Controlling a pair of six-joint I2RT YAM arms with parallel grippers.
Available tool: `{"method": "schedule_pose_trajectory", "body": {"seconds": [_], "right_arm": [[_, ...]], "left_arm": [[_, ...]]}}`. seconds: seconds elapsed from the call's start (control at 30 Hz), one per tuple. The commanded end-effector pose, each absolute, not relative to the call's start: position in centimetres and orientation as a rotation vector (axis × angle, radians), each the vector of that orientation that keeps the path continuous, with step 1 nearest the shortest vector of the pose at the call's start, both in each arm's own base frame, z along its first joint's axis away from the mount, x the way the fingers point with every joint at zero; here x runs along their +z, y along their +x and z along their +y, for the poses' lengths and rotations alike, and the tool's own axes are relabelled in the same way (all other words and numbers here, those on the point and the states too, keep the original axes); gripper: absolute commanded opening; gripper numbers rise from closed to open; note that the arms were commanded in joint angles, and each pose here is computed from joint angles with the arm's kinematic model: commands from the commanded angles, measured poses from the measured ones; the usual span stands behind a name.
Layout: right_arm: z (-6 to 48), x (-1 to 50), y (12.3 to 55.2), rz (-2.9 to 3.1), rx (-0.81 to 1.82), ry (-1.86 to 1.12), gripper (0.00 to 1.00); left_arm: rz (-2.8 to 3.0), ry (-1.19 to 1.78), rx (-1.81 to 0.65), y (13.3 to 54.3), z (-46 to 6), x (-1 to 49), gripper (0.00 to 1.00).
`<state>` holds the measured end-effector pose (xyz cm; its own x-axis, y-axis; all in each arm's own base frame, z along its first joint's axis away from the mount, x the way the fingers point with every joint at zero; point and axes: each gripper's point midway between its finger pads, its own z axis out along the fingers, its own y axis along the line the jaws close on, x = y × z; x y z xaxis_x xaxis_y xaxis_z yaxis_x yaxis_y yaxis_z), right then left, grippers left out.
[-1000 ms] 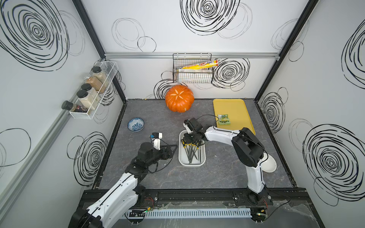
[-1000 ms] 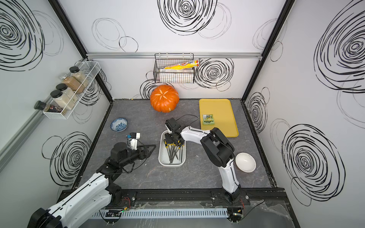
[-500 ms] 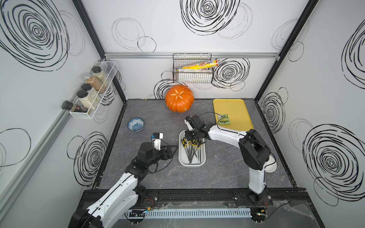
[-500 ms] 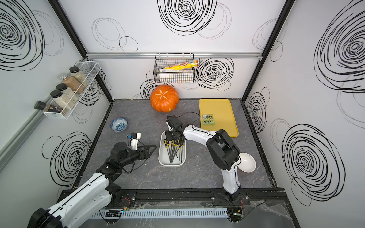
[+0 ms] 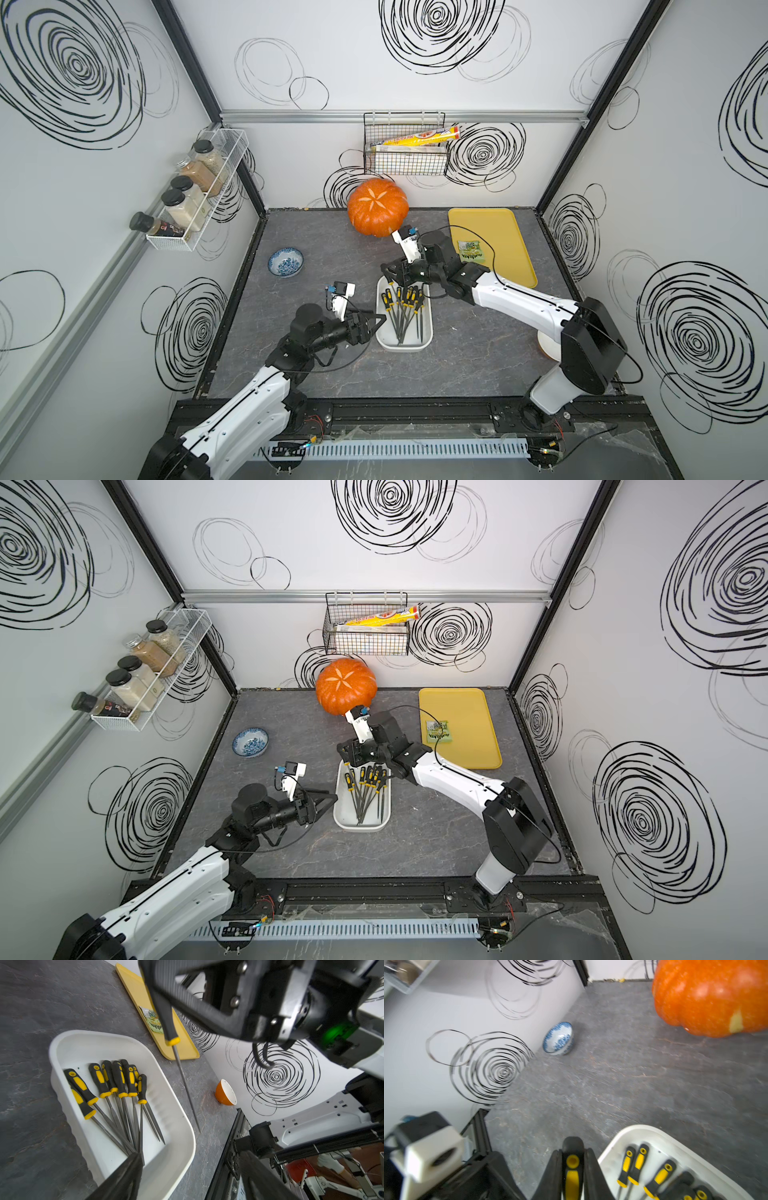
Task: Take the file tool out of the storage box
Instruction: Pick up the file tool from the storage box.
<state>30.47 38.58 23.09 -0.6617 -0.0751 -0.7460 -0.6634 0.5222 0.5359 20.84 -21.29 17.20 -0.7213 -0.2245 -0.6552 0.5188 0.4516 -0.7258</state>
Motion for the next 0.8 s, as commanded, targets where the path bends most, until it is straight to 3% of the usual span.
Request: {"method": "schedule_pose_trajectory", "body": {"seconds": [0.0,0.2,0.33,0.5,0.6,0.77], "right_arm": [[40.0,26.2,28.4,1.955,1.356,-0.659,0.05],[40.1,26.9,26.7,1.886,1.499,-0.656,0.02],[40.1,26.8,26.2,1.870,1.527,-0.647,0.02],[40.1,27.1,25.3,1.814,1.580,-0.627,0.01],[40.1,27.4,24.9,1.786,1.587,-0.623,0.01],[39.9,27.6,24.6,1.752,1.603,-0.603,0.01]], "left_arm": [[1.942,0.302,-1.294,21.1,-22.4,18.5,0.82],[1.946,0.349,-1.283,20.8,-23.7,18.3,0.84],[1.957,0.341,-1.259,21.0,-23.8,18.0,0.78],[1.944,0.341,-1.268,21.1,-24.1,18.2,0.63],[1.950,0.346,-1.272,21.1,-24.2,18.0,0.48],[1.952,0.348,-1.279,21.1,-24.4,17.9,0.44]]}}
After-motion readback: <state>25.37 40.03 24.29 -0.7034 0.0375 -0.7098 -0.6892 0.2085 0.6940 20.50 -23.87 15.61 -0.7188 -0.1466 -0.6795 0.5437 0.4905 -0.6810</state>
